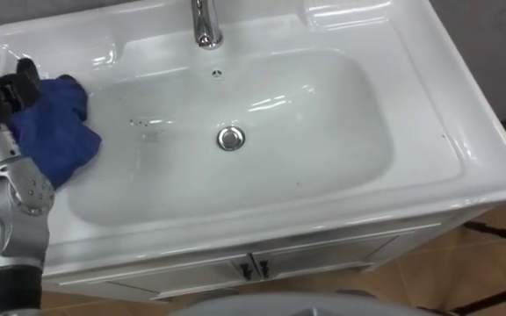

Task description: Wipe basin

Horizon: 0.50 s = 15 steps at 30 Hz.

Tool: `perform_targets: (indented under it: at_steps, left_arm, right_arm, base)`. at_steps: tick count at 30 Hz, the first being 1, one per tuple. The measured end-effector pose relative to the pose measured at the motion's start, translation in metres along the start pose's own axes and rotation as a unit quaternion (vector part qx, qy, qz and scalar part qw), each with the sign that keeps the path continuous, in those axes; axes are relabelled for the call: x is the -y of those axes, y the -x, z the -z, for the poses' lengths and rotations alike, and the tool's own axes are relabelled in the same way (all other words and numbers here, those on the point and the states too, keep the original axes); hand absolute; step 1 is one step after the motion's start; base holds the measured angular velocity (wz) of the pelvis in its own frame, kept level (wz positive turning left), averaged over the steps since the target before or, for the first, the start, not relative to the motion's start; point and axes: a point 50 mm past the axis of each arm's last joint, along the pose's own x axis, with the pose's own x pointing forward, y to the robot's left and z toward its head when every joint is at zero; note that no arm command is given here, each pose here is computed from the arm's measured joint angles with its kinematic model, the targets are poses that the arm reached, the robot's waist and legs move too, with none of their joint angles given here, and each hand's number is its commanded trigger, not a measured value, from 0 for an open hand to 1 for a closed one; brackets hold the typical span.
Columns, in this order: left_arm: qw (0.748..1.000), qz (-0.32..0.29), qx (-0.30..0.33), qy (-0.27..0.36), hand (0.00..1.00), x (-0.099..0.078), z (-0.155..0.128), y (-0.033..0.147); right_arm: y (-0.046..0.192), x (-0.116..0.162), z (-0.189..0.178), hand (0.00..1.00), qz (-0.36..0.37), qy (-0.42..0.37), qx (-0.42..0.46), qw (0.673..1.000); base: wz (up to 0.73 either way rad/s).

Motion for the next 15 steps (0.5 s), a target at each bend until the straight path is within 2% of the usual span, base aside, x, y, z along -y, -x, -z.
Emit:
perform_targets:
  at_steps: [9, 15]
  left_arm:
    - [0.994, -0.100, -0.041, -0.009, 0.00, -0.033, 0.027, -0.017]
    - [0.984, -0.158, -0.079, -0.007, 0.00, -0.051, 0.042, -0.020]
  right_arm:
    - [0.001, 0.001, 0.010, 0.00, 0.005, 0.002, -0.016, 1.000]
    - [0.001, 0.002, 0.014, 0.00, 0.007, 0.002, -0.022, 1.000]
  base:
    - [0.00]
    - [0.07]
